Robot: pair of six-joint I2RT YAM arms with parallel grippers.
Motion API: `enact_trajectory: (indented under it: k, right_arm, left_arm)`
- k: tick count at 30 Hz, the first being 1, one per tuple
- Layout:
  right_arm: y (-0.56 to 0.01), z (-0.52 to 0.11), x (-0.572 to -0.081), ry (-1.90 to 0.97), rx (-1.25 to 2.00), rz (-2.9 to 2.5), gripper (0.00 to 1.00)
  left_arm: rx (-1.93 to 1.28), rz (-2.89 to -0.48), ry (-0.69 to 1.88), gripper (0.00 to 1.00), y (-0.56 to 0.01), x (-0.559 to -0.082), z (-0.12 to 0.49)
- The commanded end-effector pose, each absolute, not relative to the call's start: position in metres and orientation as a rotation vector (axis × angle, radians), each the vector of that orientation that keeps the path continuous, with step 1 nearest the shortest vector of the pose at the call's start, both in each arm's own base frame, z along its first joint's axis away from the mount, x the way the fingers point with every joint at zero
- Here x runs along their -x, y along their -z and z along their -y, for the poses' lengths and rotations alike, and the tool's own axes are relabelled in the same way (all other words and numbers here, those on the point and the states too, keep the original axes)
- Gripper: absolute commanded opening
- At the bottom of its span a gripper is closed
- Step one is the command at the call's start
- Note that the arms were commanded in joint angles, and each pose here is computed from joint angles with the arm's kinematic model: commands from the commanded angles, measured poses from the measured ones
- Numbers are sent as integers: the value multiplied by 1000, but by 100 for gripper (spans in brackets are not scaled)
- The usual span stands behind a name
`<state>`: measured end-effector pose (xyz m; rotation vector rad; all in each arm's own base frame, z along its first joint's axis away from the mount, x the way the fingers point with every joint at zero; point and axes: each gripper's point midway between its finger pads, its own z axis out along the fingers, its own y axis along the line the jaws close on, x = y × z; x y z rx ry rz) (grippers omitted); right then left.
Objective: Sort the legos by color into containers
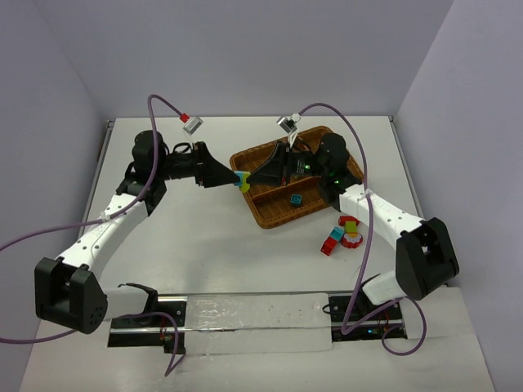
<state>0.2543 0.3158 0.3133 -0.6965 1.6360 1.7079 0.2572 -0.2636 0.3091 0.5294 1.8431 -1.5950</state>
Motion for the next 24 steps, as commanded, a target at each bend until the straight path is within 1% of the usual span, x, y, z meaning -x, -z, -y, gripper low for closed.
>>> enact_trajectory:
  k: [1, 2, 3, 5, 7, 9, 12, 13, 14, 15, 16, 20, 24]
  right_arm:
    - [-327, -310, -251, -1678, 721, -1576, 0]
    - [-326, -310, -252, -1679, 719, -1578, 0]
    - [-325, -310, -252, -1680, 718, -1581, 0]
    - [-325, -311, -251, -1680, 719, -1580, 0]
    - [-326, -311, -251, -1681, 721, -1580, 0]
    - [-326, -310, -251, -1682, 721, -1580, 0]
    - [-325, -311, -251, -1684, 720, -1583, 0]
    - [-325, -311, -251, -1684, 721, -1584, 0]
    - [-325, -311, -251, -1683, 722, -1584, 0]
    - [-324, -311, -251, -1681, 721, -1587, 0]
    - [-323, -310, -252, -1677, 720, -1593, 0]
    - [-313, -302, -261, -1625, 668, -1640, 0]
    - [-300, -285, -273, -1559, 597, -1693, 0]
  left_arm:
    - [-579, -1760, 1609, 71, -324, -248, 261]
    - [-577, -1758, 1620, 70, -324, -247, 261]
    - [-576, -1751, 1628, 66, -325, -247, 262]
    - [-577, -1746, 1643, 53, -324, -246, 262]
    - [-577, -1745, 1649, 45, -323, -246, 263]
    - [-577, -1745, 1651, 41, -323, -247, 263]
    - [-575, -1748, 1653, 38, -322, -247, 263]
    - [-573, -1749, 1652, 34, -322, -247, 263]
    - [-573, -1750, 1652, 26, -322, -247, 263]
    - [-571, -1754, 1650, 12, -321, -248, 263]
    - [-569, -1758, 1647, 1, -321, -249, 263]
    - [-498, -1787, 1601, 0, -316, -258, 259]
    - [-401, -1743, 1588, 0, -323, -268, 245]
